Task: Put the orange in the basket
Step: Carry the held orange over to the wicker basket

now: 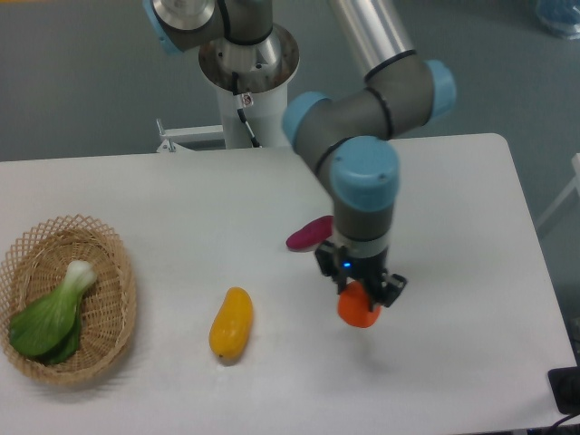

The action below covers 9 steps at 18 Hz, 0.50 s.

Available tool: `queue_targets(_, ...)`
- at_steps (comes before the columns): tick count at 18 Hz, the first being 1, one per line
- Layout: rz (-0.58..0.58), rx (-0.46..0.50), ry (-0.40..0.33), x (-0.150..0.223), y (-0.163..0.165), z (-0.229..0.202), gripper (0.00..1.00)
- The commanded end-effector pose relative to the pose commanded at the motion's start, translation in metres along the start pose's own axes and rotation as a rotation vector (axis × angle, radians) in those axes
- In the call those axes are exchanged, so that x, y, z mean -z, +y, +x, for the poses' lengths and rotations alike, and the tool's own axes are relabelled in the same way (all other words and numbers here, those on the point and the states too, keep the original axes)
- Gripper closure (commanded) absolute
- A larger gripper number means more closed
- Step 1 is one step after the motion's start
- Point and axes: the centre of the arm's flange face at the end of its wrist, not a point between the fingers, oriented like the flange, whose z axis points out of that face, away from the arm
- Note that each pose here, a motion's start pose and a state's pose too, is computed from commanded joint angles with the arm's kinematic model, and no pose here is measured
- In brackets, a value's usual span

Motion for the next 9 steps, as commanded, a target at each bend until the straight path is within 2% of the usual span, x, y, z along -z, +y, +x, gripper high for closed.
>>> queue_targets(2,0.011,-0.01,0.002,0.004,-0.026,0.028,0.41)
queue_targets(7,0.043,-0.094,0.007,0.021,-0.109,0.153,0.41)
queue_targets(9,0.043,-0.122,-0.002,0.026,-0.125,0.186,0.41)
